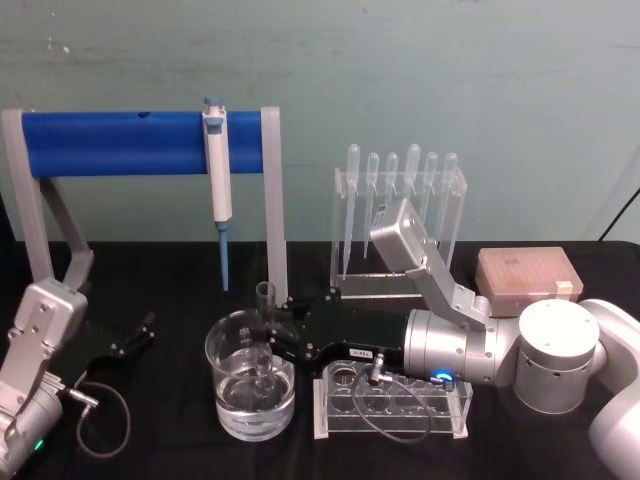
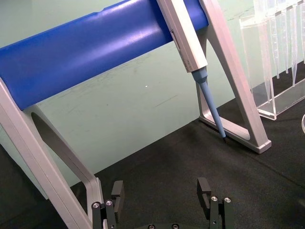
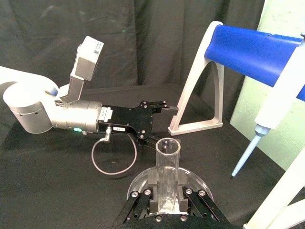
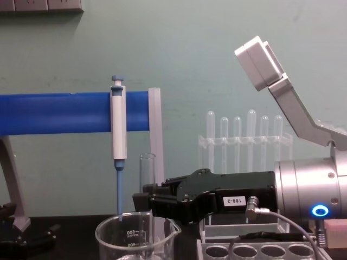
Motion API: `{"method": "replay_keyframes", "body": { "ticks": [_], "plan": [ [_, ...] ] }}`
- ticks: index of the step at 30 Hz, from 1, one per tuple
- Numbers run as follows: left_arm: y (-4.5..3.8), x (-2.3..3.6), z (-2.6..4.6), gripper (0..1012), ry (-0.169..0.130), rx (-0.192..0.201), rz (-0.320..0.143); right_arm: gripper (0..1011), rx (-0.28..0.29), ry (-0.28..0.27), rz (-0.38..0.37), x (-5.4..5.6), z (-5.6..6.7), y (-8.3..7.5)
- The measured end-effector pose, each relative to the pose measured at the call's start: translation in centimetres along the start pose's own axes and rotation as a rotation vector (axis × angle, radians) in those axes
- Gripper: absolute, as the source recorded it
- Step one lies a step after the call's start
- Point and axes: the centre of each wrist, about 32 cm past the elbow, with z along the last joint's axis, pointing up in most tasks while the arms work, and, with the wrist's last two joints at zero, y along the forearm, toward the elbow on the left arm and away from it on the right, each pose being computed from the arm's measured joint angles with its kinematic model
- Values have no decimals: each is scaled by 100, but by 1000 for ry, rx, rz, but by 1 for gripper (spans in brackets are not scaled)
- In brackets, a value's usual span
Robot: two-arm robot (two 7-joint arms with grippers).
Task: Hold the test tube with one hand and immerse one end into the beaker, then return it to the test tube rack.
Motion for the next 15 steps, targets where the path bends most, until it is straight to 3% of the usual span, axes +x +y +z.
{"method": "replay_keyframes", "body": {
  "ticks": [15],
  "plan": [
    [0, 0, 0, 1000, 0, 0, 0, 224, 0, 0, 0, 0, 0, 0]
  ]
}}
